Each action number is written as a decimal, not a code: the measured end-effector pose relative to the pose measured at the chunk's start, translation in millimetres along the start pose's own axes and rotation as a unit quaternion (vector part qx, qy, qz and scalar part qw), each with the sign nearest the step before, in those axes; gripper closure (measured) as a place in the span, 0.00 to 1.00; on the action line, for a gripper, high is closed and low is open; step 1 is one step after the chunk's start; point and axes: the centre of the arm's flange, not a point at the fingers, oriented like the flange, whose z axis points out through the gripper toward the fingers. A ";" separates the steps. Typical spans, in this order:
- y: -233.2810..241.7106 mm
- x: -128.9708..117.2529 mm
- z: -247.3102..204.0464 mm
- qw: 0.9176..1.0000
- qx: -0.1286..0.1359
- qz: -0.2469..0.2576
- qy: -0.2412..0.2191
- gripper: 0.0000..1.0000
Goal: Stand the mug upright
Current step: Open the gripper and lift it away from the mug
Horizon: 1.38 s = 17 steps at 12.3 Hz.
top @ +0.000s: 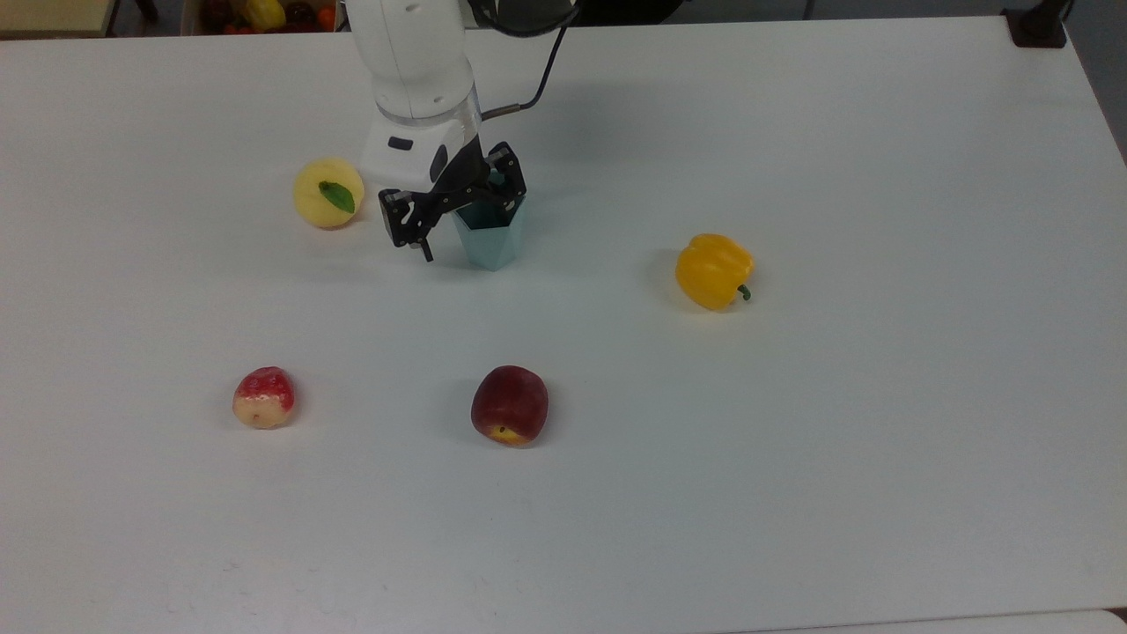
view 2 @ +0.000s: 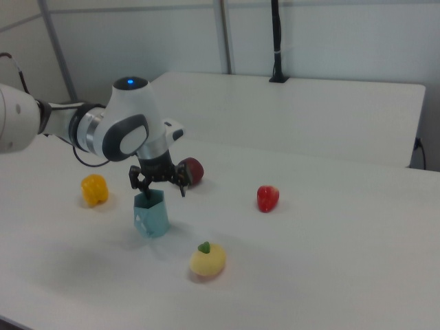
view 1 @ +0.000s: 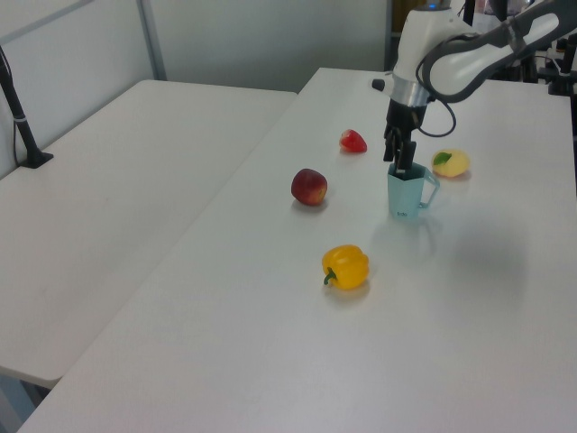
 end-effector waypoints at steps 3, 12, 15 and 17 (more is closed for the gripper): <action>2.5 20.1 -59.7 1.000 0.009 0.020 -0.001 0.00; -44.0 18.8 -251.6 0.961 0.035 0.267 -0.061 0.00; -88.9 15.9 -278.3 0.940 0.009 0.333 -0.076 0.00; -86.1 5.7 -290.6 0.939 0.007 0.336 -0.069 0.00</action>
